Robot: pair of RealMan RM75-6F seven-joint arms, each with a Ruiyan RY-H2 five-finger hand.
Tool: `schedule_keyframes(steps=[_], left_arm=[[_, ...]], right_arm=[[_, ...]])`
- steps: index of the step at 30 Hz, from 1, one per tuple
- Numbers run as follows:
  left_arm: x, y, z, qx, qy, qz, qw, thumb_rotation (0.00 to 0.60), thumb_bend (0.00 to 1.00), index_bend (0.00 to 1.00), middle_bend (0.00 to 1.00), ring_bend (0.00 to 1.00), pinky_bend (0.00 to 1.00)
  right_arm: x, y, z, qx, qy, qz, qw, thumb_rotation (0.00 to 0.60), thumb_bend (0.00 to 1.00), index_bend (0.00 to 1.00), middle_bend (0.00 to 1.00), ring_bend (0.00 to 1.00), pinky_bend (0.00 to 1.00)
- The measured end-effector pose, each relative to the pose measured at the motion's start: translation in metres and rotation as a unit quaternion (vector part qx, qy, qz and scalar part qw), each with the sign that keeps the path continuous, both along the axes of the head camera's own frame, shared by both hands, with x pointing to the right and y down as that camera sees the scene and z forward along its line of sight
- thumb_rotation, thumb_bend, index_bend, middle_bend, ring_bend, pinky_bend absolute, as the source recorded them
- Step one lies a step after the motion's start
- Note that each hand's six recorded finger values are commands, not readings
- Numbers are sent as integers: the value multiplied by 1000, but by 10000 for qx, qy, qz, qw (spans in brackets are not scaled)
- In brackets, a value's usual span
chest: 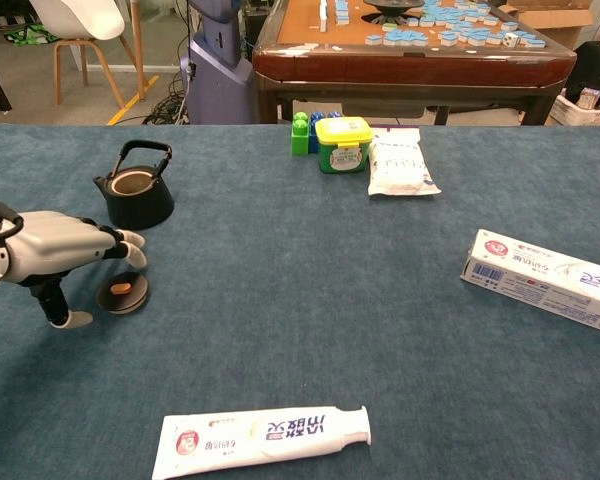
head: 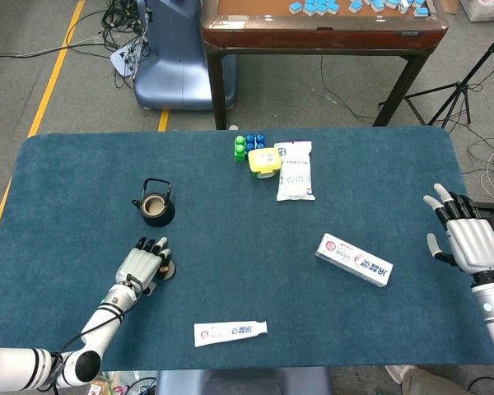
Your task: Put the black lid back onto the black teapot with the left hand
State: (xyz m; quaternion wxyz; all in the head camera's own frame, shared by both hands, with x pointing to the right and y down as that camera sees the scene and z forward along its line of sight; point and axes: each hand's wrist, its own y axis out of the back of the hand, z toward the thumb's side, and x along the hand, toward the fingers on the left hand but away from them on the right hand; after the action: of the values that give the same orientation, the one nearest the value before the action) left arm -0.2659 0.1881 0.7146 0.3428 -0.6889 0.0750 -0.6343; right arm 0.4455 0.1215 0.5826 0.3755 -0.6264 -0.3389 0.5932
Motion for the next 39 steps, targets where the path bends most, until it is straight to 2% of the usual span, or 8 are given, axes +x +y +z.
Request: schedule_keyframes(steps=[28, 39], left_arm=[[3, 4, 2, 32, 18, -13, 10000, 600, 305, 212, 0, 0, 0], [3, 5, 2, 53, 23, -27, 10000, 600, 306, 272, 0, 0, 0]], right_arm=[[6, 2, 1, 12, -19, 50, 10000, 600, 516, 117, 0, 0, 0], [6, 1, 1, 25, -32, 43, 10000, 600, 516, 117, 0, 0, 0]])
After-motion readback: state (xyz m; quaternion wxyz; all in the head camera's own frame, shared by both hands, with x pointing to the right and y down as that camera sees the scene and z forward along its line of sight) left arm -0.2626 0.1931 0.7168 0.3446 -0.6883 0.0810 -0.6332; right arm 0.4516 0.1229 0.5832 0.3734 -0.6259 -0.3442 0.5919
